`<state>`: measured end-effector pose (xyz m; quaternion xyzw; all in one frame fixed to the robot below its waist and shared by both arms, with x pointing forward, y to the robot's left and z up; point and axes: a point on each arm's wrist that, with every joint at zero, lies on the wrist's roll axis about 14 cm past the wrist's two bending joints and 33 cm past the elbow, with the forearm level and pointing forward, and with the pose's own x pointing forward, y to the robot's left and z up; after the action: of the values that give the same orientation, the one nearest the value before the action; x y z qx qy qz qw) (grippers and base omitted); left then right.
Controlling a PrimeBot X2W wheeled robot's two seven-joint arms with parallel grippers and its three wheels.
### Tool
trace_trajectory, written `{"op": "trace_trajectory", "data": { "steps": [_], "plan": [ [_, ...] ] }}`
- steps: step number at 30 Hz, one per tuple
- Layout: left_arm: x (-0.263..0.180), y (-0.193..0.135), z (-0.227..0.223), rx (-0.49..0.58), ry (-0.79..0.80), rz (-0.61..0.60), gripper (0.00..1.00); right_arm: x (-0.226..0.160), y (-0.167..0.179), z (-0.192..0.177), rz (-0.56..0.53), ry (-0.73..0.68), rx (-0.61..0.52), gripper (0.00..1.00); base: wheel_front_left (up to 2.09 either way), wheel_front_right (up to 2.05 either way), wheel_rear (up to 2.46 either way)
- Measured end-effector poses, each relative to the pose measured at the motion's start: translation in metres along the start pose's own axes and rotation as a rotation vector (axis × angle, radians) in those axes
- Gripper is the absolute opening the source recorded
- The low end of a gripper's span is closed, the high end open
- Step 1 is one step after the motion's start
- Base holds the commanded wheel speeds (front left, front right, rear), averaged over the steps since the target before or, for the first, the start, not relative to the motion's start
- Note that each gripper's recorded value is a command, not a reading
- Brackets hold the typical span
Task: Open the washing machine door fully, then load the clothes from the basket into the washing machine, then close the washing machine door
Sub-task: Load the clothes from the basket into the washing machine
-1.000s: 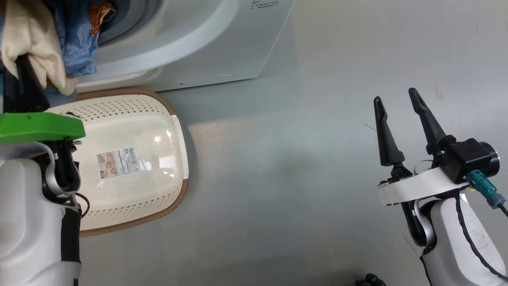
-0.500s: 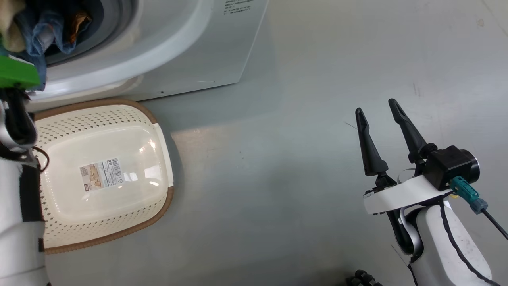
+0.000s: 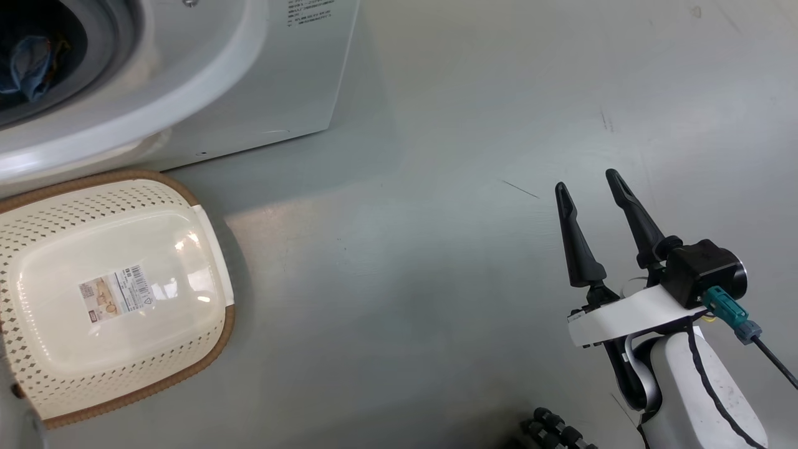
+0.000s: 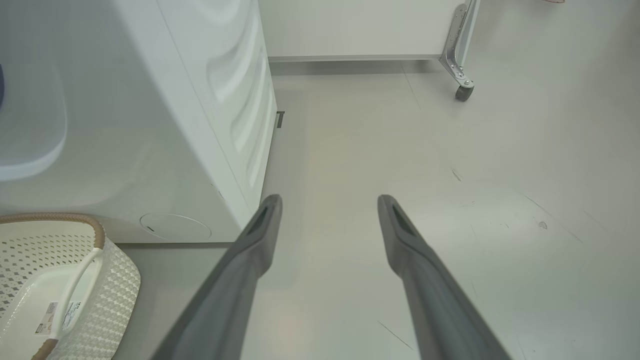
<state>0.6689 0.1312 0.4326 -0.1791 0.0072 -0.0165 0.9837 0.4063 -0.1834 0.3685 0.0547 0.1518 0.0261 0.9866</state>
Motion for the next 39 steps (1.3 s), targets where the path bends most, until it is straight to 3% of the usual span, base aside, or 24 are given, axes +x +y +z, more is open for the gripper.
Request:
{"op": "trace_trajectory", "data": {
  "steps": [25,39],
  "plan": [
    [0.063,0.012,-0.006,0.085,-0.034,0.020,0.00,-0.017,-0.018,-0.034,-0.070,0.112,0.005,1.00,0.00,0.00,0.00],
    [0.083,0.012,0.022,0.093,-0.152,-0.015,0.00,-0.017,-0.018,-0.041,-0.072,0.135,0.006,1.00,0.00,0.00,0.00]
  ]
}}
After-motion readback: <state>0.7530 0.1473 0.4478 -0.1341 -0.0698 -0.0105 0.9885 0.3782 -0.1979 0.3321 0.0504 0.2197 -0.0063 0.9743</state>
